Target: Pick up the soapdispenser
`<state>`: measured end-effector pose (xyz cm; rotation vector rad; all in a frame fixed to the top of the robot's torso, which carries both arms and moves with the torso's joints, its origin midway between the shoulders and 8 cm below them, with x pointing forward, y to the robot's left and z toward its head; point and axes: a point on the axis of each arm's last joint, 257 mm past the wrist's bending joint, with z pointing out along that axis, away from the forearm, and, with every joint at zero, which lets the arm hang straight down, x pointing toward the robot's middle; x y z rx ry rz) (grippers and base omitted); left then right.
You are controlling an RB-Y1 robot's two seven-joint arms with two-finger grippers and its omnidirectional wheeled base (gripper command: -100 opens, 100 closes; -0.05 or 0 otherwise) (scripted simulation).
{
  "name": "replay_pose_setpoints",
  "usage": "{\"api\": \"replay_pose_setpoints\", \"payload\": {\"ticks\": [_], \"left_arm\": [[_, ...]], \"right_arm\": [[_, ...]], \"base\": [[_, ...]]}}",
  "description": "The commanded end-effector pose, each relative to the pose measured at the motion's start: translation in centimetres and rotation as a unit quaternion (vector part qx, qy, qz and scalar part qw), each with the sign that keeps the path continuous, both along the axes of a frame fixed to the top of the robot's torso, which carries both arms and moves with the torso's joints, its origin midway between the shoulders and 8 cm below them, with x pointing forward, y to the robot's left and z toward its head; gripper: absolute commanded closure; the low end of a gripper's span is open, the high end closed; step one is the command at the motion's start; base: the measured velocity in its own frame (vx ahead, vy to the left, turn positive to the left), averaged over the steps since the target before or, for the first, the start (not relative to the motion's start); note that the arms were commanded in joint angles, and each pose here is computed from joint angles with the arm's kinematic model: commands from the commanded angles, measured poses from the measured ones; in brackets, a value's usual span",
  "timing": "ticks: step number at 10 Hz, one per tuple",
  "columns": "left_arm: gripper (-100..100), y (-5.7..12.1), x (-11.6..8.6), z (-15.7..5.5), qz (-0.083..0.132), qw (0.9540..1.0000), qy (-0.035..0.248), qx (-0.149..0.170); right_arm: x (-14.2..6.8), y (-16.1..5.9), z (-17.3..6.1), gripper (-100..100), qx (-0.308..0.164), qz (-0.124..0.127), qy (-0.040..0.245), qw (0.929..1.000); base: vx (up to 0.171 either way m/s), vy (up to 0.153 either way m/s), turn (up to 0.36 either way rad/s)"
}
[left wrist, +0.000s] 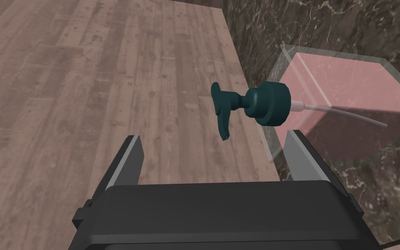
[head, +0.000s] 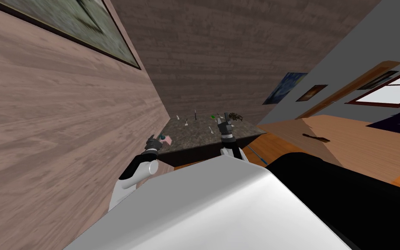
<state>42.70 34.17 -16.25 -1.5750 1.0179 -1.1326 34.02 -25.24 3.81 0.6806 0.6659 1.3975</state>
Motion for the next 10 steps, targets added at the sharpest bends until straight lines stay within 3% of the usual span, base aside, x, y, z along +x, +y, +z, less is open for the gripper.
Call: {"api": "replay_pose_setpoints", "payload": {"ticks": [1, 2, 3, 4, 5, 9, 10], "left_arm": [[-100, -0.33, 0.06, -0.30, 0.006, 0.9998, 0.003, -0.018], [-100, -0.21, 0.01, -0.15, 0.004, 0.9999, 0.002, -0.011], [0, -0.24, 0.00, -0.20, 0.004, 0.9999, 0.003, -0.012], [-100, -0.23, 0.00, -0.19, 0.004, 0.9999, 0.003, -0.012], [100, -0.24, 0.01, -0.19, 0.004, 0.9999, 0.003, -0.012], [100, -0.24, 0.01, -0.19, 0.004, 0.9999, 0.003, -0.012], [0, -0.24, 0.01, -0.19, 0.004, 0.9999, 0.003, -0.012]], "right_arm": [[0.00, 0.00, 0.00, 0, 0.000, 0.000, 0.000, 1.0000], [0.00, 0.00, 0.00, 0, 0.000, 0.000, 0.000, 1.0000], [0.00, 0.00, 0.00, 0, 0.000, 0.000, 0.000, 1.0000], [0.00, 0.00, 0.00, 0, 0.000, 0.000, 0.000, 1.0000], [0.00, 0.00, 0.00, 0, 0.000, 0.000, 0.000, 1.0000], [0.00, 0.00, 0.00, 0, 0.000, 0.000, 0.000, 1.0000], [0.00, 0.00, 0.00, 0, 0.000, 0.000, 0.000, 1.0000]], "base": [[0.026, 0.014, 0.009], [0.011, 0.005, 0.000], [0.000, 0.000, 0.000], [0.000, 0.000, 0.000], [0.000, 0.000, 0.000], [0.000, 0.000, 0.000], [0.000, 0.000, 0.000]]}}
